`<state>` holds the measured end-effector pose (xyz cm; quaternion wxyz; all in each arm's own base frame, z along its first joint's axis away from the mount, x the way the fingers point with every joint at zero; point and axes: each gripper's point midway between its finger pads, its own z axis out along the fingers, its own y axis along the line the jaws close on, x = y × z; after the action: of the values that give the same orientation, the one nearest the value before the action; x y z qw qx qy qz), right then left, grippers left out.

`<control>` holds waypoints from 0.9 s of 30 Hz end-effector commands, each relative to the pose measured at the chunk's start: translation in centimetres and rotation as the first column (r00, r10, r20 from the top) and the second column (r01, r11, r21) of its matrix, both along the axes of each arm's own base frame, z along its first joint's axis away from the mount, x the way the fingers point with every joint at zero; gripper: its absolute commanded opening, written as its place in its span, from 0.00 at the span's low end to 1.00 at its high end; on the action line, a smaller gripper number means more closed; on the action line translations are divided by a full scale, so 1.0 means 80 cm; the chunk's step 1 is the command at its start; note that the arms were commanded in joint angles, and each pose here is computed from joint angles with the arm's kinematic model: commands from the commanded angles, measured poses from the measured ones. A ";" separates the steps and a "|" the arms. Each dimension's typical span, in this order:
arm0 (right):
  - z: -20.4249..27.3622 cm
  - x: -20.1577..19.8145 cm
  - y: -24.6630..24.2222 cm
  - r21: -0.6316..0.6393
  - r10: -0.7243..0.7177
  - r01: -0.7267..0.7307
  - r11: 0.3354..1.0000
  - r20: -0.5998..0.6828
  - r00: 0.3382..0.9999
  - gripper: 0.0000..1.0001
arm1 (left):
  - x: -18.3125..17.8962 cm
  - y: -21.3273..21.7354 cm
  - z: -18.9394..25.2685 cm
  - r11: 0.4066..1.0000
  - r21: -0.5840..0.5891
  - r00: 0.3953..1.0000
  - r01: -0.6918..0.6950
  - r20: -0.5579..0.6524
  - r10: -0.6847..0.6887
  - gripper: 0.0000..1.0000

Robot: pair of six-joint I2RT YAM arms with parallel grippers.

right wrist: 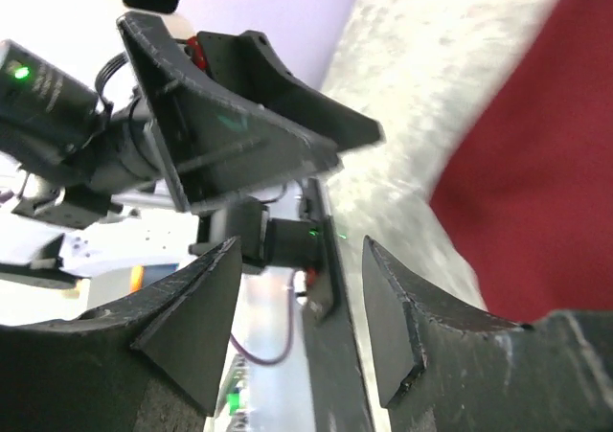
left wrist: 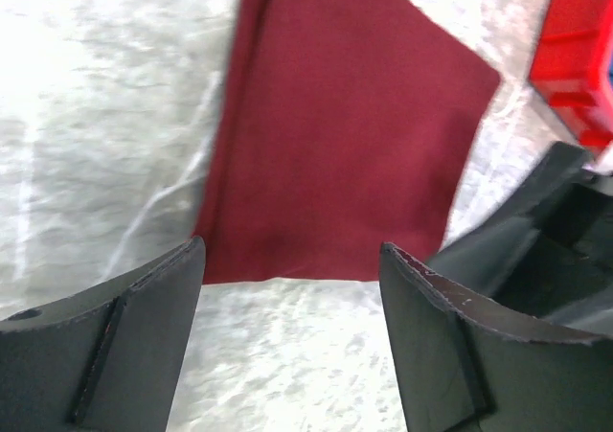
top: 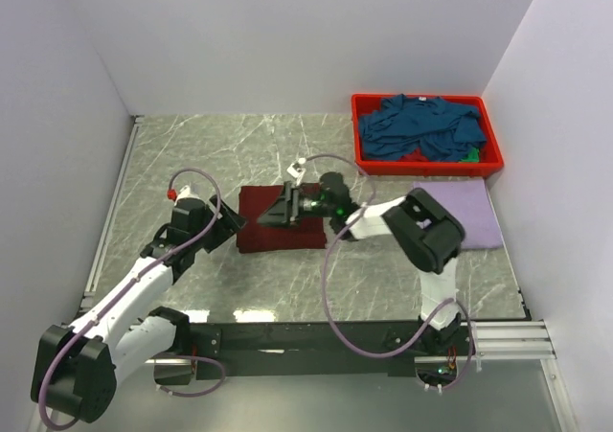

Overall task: Fold and stack the t-shirts
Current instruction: Fold the tshirt

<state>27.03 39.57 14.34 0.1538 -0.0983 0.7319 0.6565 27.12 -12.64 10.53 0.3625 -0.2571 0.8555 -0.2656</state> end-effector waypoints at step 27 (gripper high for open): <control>-0.046 0.128 -0.071 -0.106 -0.333 0.328 0.939 -0.041 0.942 0.55 | 0.159 -0.031 0.046 0.998 0.022 0.983 0.056 0.176 -0.059 0.51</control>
<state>33.92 35.66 10.35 0.1898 0.0181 0.7750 0.6025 34.85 -14.07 10.97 0.3781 -0.2366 0.8578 -0.2554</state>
